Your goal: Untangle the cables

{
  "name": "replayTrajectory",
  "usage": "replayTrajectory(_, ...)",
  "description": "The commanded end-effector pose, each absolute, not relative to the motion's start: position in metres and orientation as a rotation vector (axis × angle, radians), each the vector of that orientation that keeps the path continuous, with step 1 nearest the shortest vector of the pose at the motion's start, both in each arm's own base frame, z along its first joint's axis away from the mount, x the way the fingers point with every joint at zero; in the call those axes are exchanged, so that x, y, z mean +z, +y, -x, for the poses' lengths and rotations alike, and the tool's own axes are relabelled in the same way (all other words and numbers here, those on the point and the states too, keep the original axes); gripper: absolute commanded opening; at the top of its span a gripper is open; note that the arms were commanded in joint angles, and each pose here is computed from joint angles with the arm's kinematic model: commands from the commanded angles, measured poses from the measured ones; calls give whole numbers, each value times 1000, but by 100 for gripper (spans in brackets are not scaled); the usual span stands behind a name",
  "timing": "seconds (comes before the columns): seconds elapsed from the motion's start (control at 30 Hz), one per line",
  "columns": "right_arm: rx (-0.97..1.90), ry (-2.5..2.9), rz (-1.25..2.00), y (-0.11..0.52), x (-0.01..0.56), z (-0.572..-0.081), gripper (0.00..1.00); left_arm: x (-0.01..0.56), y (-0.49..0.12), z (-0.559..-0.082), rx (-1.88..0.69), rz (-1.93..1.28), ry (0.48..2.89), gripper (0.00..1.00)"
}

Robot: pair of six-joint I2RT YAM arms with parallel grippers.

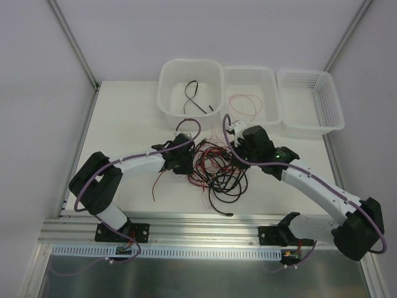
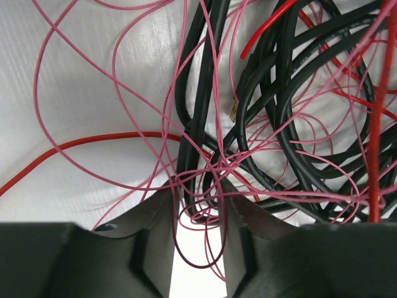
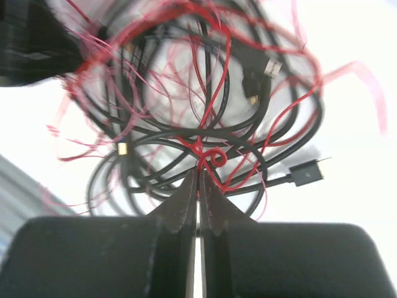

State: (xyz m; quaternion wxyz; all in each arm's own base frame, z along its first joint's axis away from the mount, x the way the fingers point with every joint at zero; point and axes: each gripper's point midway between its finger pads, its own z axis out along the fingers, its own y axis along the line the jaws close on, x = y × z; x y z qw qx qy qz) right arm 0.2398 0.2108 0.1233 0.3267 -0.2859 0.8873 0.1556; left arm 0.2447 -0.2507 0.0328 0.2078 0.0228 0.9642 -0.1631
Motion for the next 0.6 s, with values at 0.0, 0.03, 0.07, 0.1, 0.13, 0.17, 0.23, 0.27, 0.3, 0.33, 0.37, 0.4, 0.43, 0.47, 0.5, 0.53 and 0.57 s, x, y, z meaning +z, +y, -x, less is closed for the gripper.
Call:
replayTrajectory(0.0, 458, 2132, 717, 207, 208, -237, 1, 20, -245, -247, -386, -24, 2684, 28)
replayTrajectory(0.03, 456, 2125, 721, 203, 216, -232, 1, 16, -244, -246, -371, -21, 2694, 28)
replayTrajectory(0.07, 464, 2103, 717, 201, 227, -230, 1, 14, -243, -247, -362, -13, 2696, 26)
replayTrajectory(0.1, 483, 2041, 699, 197, 251, -226, 1, 13, -242, -246, -356, -11, 2700, 22)
replayTrajectory(0.13, 480, 2027, 693, 193, 260, -222, 1, 11, -240, -245, -348, -10, 2704, 19)
replayTrajectory(0.17, 479, 2003, 680, 188, 269, -219, 1, 10, -239, -246, -341, -4, 2702, 18)
replayTrajectory(0.23, 473, 1927, 633, 175, 300, -211, 1, 9, -235, -244, -327, -2, 2701, 18)
replayTrajectory(0.27, 484, 1899, 621, 172, 311, -207, 1, 9, -233, -244, -318, 5, 2697, 17)
replayTrajectory(0.3, 472, 1836, 575, 160, 333, -202, 1, 9, -230, -242, -310, 9, 2695, 17)
replayTrajectory(0.33, 466, 1808, 552, 154, 344, -199, 1, 9, -228, -241, -303, 9, 2693, 17)
replayTrajectory(0.37, 475, 1781, 533, 150, 354, -195, 1, 7, -224, -241, -290, 15, 2693, 16)
replayTrajectory(0.4, 483, 1745, 510, 145, 365, -190, 1, 9, -223, -241, -290, 17, 2685, 16)
replayTrajectory(0.43, 503, 1672, 482, 137, 387, -180, 1, 10, -222, -241, -289, 20, 2683, 16)
replayTrajectory(0.47, 515, 1633, 464, 132, 398, -175, 1, 10, -220, -241, -285, 25, 2681, 16)
replayTrajectory(0.5, 524, 1600, 451, 127, 407, -170, 1, 10, -217, -241, -278, 26, 2678, 16)
replayTrajectory(0.53, 535, 1539, 421, 118, 424, -161, 1, 10, -215, -241, -270, 31, 2678, 16)
replayTrajectory(0.57, 544, 1508, 410, 114, 432, -155, 1, 10, -214, -242, -270, 36, 2674, 16)
